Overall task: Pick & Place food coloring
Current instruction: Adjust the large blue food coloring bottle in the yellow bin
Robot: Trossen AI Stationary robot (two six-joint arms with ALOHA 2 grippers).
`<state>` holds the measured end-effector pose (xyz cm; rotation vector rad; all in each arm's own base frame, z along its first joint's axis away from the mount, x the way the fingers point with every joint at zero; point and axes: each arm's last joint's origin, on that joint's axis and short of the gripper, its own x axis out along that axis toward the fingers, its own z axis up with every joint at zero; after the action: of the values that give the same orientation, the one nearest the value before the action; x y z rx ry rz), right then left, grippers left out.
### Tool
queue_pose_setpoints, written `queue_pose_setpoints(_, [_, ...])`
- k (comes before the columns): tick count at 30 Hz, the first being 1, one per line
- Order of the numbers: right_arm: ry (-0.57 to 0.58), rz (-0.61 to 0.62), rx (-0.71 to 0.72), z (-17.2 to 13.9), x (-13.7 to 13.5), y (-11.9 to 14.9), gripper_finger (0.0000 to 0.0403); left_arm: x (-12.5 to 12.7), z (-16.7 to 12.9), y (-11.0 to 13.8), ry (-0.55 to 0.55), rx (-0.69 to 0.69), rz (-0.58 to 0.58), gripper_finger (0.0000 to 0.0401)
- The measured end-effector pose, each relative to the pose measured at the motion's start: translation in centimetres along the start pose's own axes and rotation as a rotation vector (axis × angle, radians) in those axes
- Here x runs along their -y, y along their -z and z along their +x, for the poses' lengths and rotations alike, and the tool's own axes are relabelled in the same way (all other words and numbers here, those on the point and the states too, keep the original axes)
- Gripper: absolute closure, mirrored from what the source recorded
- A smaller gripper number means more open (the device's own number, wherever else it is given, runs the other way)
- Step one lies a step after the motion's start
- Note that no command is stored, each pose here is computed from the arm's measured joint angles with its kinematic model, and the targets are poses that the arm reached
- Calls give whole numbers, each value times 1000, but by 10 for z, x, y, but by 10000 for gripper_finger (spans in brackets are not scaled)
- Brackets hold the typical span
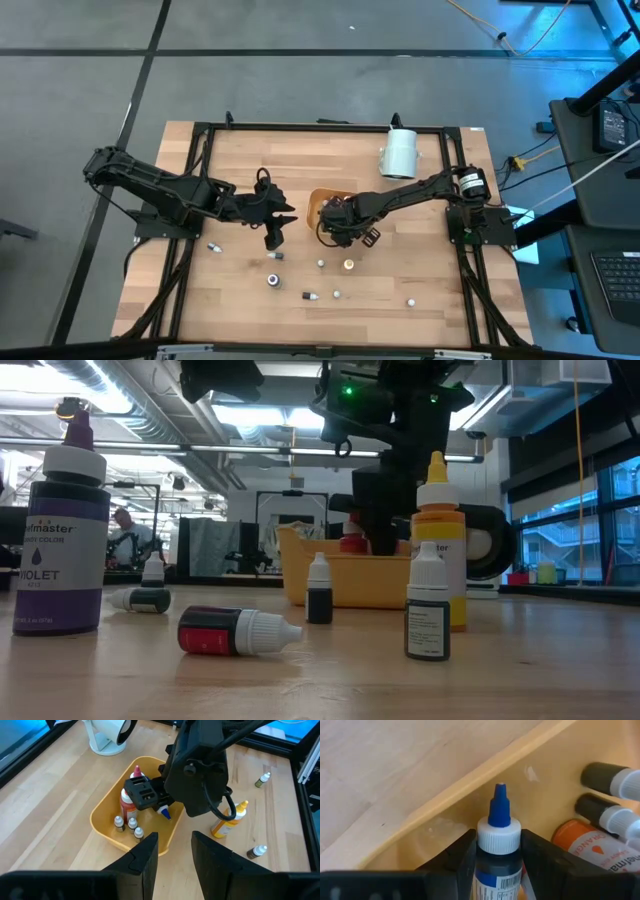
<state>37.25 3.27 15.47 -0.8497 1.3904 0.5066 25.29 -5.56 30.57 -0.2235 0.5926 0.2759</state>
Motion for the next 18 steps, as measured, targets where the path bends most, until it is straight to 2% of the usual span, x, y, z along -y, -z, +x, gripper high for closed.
queue_pose_setpoints(4, [1,0,0,0,0,0,254,0,0,0,0,0,0,287])
queue_pose_setpoints(11, [3,1,2,-1,1,0,299,0,0,0,0,0,0,287])
queue_pose_setpoints(18, [5,3,3,-1,1,0,279,0,0,0,0,0,0,287])
